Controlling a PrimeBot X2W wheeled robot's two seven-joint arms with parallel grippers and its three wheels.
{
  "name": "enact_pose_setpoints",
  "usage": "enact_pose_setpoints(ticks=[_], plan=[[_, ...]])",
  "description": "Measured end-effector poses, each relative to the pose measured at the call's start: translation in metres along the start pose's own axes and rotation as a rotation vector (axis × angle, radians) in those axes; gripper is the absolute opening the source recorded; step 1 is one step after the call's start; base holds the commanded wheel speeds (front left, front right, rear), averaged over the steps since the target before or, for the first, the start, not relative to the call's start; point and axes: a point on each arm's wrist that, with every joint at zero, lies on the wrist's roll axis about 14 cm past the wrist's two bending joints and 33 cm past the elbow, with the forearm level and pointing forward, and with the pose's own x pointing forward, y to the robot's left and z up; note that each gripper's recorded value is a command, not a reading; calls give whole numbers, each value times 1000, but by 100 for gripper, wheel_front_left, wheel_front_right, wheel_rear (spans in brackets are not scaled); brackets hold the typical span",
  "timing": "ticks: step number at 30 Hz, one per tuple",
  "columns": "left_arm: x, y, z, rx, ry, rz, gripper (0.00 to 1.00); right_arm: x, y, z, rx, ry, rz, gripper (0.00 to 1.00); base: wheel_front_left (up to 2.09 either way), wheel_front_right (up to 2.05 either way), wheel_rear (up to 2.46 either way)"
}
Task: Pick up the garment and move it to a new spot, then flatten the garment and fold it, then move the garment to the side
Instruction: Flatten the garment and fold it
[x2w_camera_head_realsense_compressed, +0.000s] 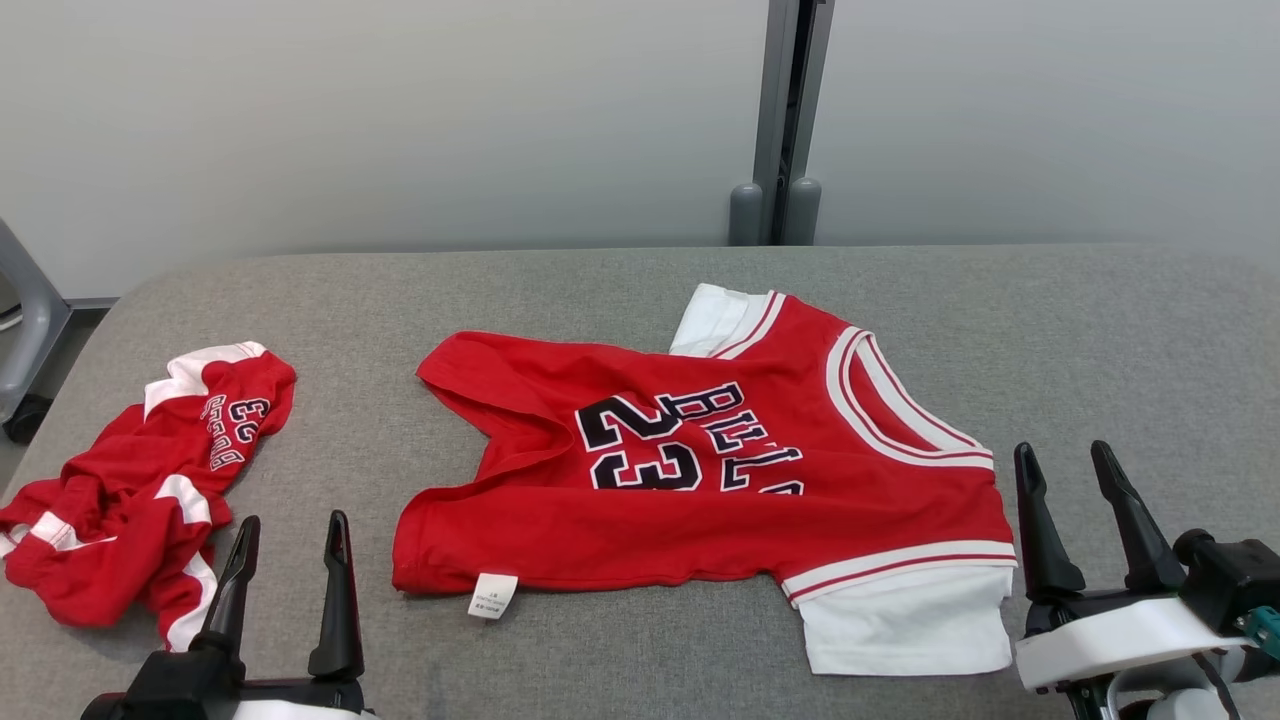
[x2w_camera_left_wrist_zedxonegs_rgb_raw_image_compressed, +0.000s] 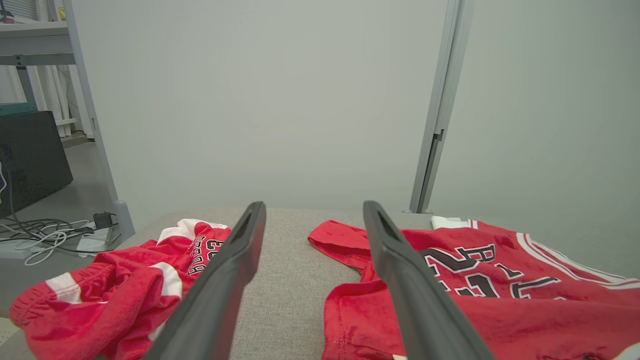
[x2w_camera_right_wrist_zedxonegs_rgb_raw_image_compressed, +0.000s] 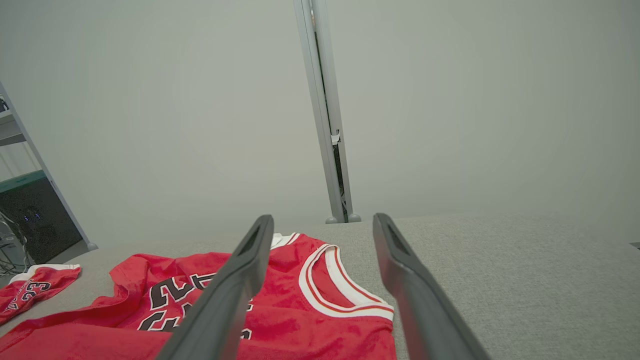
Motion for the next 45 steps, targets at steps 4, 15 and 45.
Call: enact_pose_setpoints(ticks=[4,15,45], plan=[[1,-1,-1,-2,3,-6,100,0,0,-1,-3,5,1,100,0,0,0],[0,-4,-11,-2,32,-19,100,-5,0,-12,-15,76,1,100,0,0,0],[-1,-20,-111,-44,572,-171,100,-66,-23,-140,75,768,-92,100,0,0,0]])
